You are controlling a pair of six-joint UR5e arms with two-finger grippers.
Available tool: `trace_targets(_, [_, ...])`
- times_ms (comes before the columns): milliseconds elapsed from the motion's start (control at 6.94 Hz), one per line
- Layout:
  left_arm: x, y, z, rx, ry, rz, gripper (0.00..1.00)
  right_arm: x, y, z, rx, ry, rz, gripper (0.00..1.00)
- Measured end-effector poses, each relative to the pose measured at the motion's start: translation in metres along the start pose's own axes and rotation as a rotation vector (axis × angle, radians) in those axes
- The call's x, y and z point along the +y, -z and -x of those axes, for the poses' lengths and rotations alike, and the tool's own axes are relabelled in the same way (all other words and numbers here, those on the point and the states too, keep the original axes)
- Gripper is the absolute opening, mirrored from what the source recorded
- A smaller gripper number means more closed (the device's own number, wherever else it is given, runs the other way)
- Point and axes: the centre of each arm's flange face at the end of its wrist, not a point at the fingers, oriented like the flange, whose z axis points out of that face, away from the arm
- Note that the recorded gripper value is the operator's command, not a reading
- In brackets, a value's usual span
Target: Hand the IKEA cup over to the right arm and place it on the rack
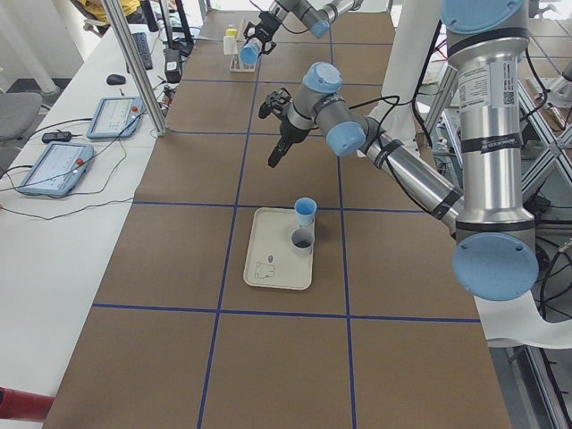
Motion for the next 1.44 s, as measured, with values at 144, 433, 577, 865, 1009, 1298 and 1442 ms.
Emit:
trace_targets(144, [0.011, 0.009, 0.04, -0.027, -0.065, 0.014, 1.0, 0.038, 0.011, -0.026, 0.031, 0.128, 0.094, 0.0])
trace_targets(433, [0.036, 0.025, 0.112, -0.021, -0.151, 0.037, 1.0, 0.116, 0.036, -0.065, 0.067, 0.455, 0.272, 0.0])
trace_targets(577, [0.046, 0.03, 0.128, -0.018, -0.162, 0.041, 1.0, 0.149, 0.045, -0.076, 0.091, 0.626, 0.39, 0.0])
trace_targets(865, [0.053, 0.034, 0.134, -0.006, -0.161, 0.043, 1.0, 0.18, 0.048, -0.079, 0.105, 0.823, 0.61, 0.0])
trace_targets(1009, [0.054, 0.034, 0.133, 0.01, -0.159, 0.043, 1.0, 0.18, 0.042, -0.071, 0.104, 0.867, 0.675, 0.0])
trace_targets(1298, [0.054, 0.035, 0.132, 0.02, -0.154, 0.042, 1.0, 0.178, 0.031, -0.05, 0.108, 0.917, 0.753, 0.0])
trace_targets(1442, [0.054, 0.035, 0.131, 0.021, -0.15, 0.041, 1.0, 0.182, 0.029, -0.038, 0.107, 0.932, 0.777, 0.0])
